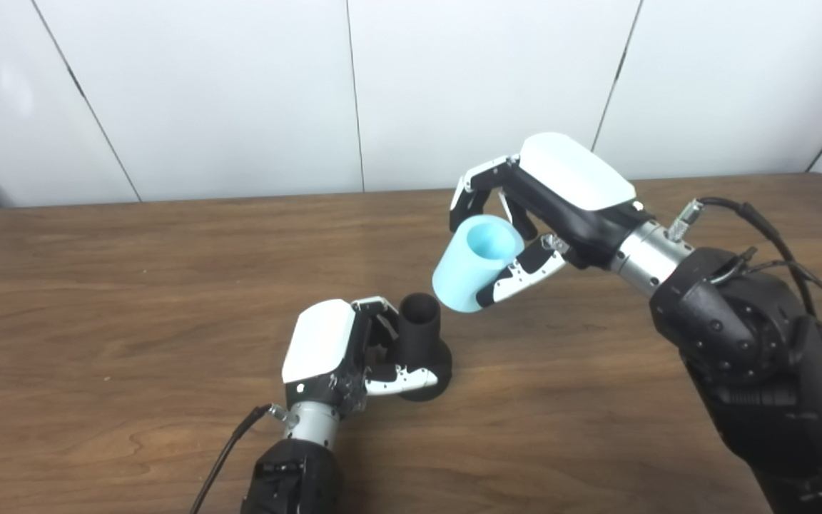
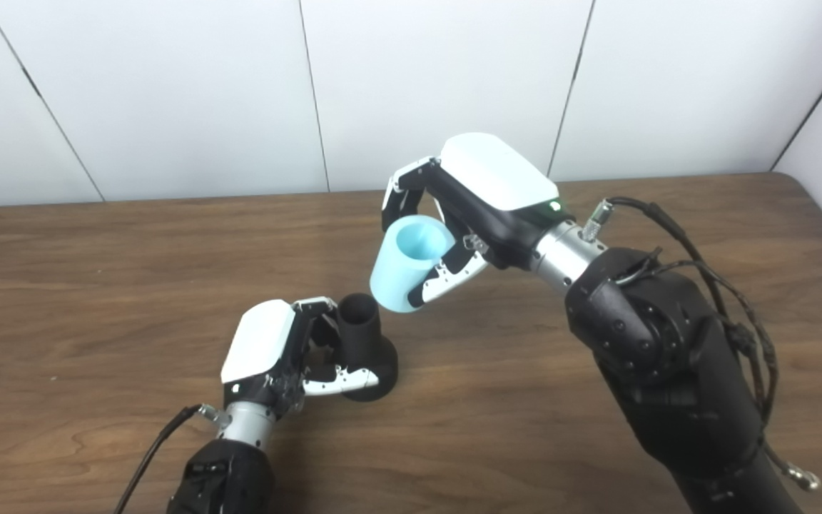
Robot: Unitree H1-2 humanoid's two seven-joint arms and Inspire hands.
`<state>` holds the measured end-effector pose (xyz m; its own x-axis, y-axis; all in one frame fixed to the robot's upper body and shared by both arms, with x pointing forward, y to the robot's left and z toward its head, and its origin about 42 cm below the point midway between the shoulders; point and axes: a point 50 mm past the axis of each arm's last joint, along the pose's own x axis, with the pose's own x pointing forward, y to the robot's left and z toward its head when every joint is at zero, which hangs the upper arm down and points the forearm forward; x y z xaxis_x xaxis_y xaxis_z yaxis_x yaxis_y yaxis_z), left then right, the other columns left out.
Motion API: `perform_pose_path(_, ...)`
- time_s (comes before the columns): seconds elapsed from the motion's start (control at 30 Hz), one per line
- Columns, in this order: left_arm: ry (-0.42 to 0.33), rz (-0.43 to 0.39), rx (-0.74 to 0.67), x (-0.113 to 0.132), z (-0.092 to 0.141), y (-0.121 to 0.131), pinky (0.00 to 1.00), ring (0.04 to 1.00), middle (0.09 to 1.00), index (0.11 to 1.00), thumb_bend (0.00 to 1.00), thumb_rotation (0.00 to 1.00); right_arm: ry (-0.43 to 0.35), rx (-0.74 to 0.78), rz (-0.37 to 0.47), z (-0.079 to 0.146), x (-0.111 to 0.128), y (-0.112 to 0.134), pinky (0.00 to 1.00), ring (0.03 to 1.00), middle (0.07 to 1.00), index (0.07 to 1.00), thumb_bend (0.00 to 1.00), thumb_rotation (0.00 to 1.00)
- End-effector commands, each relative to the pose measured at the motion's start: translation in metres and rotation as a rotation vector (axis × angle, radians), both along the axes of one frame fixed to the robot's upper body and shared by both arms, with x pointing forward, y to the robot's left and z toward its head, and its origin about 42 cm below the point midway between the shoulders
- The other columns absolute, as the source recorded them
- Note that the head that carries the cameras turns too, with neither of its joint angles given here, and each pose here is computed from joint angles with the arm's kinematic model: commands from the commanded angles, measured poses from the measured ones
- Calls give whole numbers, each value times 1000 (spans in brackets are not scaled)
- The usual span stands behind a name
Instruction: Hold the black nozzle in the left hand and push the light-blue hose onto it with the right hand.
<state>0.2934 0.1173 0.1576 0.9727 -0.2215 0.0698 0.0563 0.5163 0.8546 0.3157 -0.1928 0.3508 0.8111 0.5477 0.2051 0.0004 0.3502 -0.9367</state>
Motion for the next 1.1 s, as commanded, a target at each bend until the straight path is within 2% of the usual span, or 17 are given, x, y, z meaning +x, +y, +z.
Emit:
perform_pose_path(0.0, 35, -5, 23, -2, -8, -2, 431, 527, 464, 496, 526, 0, -76, 23, 9, 20, -3, 0, 232, 275, 472, 492, 532, 0)
perform_pose_path(0.2, 34, -5, 26, -1, -7, -4, 433, 532, 462, 497, 526, 0, -77, 40, 26, 22, -5, 0, 204, 247, 483, 483, 532, 0)
perform_pose_path(0.37, 32, -9, 34, -1, -5, -4, 436, 537, 463, 497, 525, 0, -60, 51, 44, 18, -5, 0, 270, 331, 506, 460, 530, 0)
perform_pose_path(0.5, 29, -8, 40, 0, -4, -3, 437, 535, 462, 496, 526, 0, -52, 61, 50, 16, -4, 3, 385, 431, 509, 458, 530, 0)
perform_pose_path(0.63, 33, -8, 43, -1, -3, -2, 430, 528, 467, 495, 526, 0, -45, 76, 58, 12, -3, 7, 400, 468, 523, 449, 527, 0)
perform_pose_path(0.87, 33, -6, 40, -2, -1, -1, 414, 506, 467, 493, 526, 0, -45, 86, 66, 2, 1, 13, 310, 378, 515, 457, 529, 0)
perform_pose_path(0.97, 33, -10, 42, -3, 1, -1, 422, 507, 466, 494, 526, 0, -42, 88, 61, -3, 1, 14, 197, 259, 464, 492, 531, 0)
perform_pose_path(1.07, 30, -10, 48, -3, 2, 0, 422, 510, 468, 494, 526, 0, -33, 86, 55, -6, 2, 14, 154, 222, 416, 504, 528, 0)
